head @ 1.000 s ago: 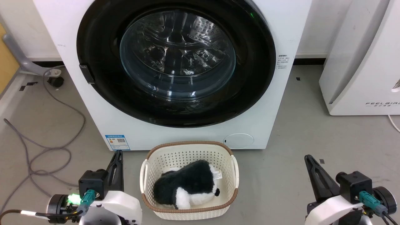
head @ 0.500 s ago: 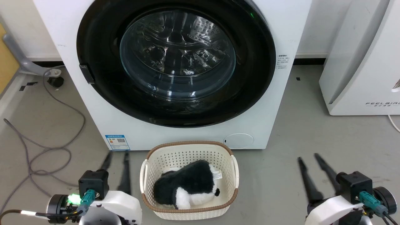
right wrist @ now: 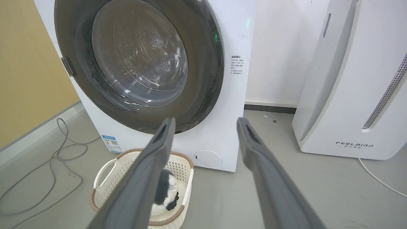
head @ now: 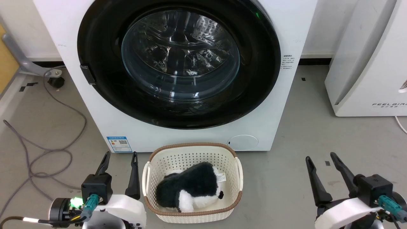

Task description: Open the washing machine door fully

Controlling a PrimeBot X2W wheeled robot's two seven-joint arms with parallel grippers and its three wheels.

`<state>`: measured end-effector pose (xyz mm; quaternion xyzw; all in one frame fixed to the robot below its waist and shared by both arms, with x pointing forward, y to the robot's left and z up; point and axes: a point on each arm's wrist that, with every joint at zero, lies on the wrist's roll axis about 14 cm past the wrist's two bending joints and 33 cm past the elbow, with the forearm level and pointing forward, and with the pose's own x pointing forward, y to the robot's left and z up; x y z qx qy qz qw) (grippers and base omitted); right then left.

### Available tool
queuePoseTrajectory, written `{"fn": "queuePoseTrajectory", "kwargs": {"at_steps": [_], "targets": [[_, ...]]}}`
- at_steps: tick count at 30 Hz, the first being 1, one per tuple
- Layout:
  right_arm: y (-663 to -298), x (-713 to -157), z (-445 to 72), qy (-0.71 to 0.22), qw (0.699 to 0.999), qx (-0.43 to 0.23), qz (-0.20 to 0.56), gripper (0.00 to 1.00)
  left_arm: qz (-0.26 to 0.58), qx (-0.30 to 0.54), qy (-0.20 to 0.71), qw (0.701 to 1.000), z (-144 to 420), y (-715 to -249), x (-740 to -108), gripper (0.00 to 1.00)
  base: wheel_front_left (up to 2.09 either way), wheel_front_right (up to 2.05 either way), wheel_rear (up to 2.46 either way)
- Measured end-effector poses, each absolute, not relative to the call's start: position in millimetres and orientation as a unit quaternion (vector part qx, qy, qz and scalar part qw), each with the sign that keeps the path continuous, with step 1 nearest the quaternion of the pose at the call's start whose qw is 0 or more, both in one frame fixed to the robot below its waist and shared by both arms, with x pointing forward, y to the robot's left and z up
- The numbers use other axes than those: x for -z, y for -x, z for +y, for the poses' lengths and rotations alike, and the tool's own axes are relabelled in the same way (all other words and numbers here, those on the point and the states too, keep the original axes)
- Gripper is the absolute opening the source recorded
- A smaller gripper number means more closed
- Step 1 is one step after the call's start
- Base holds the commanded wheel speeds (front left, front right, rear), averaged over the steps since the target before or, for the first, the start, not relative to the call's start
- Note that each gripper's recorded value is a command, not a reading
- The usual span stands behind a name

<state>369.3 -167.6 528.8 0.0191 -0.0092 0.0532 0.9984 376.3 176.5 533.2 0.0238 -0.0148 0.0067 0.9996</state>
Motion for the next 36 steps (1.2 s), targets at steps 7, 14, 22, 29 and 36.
{"fn": "queuePoseTrajectory", "kwargs": {"at_steps": [7,14,22,29,36], "targets": [[-370.3,-531.0,-169.5,-0.050,0.997,-0.050,-0.017,0.00,-0.020,-0.011,-0.024,0.999,177.1,-376.7,-533.8,1.00,0.00,0.00,0.00],[-373.0,-531.8,-175.2,-0.116,0.992,-0.041,-0.025,0.00,-0.024,-0.016,-0.024,0.999,177.6,-377.5,-533.6,1.00,0.00,0.00,0.00],[-385.3,-532.5,-186.8,-0.232,0.972,-0.021,-0.037,0.00,-0.030,-0.020,-0.024,0.999,177.7,-380.5,-533.9,1.00,0.00,0.00,0.00],[-403.8,-527.6,-209.7,-0.316,0.948,0.014,-0.037,0.00,-0.035,-0.021,-0.024,0.999,176.2,-388.3,-534.8,1.00,0.00,0.00,0.00],[-435.5,-531.8,-226.4,-0.359,0.932,0.027,-0.046,0.00,-0.041,-0.024,-0.025,0.999,176.2,-401.6,-534.0,1.00,0.00,0.00,0.00]]}}
